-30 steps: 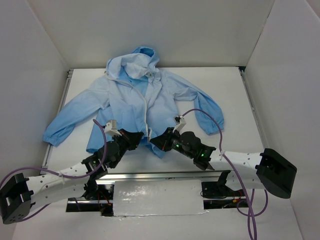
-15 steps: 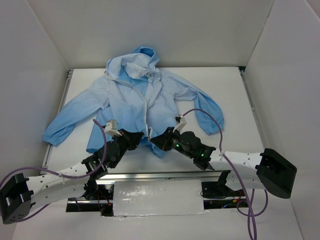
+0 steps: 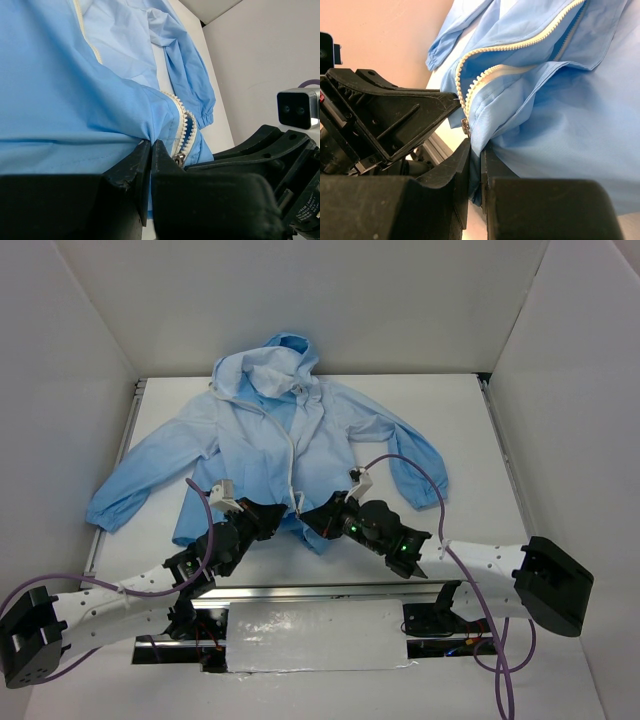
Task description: Zip up the jacket
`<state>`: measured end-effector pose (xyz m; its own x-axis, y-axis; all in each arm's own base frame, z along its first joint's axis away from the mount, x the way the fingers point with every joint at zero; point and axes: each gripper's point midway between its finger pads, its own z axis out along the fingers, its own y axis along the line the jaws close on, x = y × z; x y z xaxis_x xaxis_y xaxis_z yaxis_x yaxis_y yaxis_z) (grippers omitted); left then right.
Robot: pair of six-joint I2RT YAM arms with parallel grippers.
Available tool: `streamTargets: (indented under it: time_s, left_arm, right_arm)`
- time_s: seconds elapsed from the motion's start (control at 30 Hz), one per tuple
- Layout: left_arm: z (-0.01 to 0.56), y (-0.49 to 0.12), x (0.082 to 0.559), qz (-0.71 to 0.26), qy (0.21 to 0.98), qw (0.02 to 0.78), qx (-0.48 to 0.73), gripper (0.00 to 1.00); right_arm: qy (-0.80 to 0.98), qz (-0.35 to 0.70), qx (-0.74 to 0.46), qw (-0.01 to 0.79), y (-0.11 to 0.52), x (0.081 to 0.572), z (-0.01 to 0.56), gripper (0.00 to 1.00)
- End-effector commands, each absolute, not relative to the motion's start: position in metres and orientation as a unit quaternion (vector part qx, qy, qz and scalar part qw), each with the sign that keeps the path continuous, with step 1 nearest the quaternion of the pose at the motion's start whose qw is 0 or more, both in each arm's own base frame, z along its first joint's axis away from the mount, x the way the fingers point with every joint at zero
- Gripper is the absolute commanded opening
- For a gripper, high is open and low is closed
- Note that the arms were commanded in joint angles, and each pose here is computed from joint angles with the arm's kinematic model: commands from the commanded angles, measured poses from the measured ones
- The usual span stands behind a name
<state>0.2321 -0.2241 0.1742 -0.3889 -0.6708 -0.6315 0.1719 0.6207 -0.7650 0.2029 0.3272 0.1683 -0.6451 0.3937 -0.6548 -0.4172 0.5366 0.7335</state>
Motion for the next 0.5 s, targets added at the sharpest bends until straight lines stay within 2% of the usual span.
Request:
streamTargets:
  time_s: [0.0, 0.47]
  left_arm:
    - [0.205, -0.231, 0.233, -0.439, 0.703, 0.530, -0.181, 0.00]
    - [0.218, -0.239, 0.224, -0.426, 0.720, 0.540, -0.094, 0.00]
  right_arm:
    - [0.747, 0.486, -0.006, 0.454, 0.335, 0.214, 0.196, 0.00]
    - [0.754, 0.464, -0.053, 0.461, 0.335, 0.211, 0.188, 0.00]
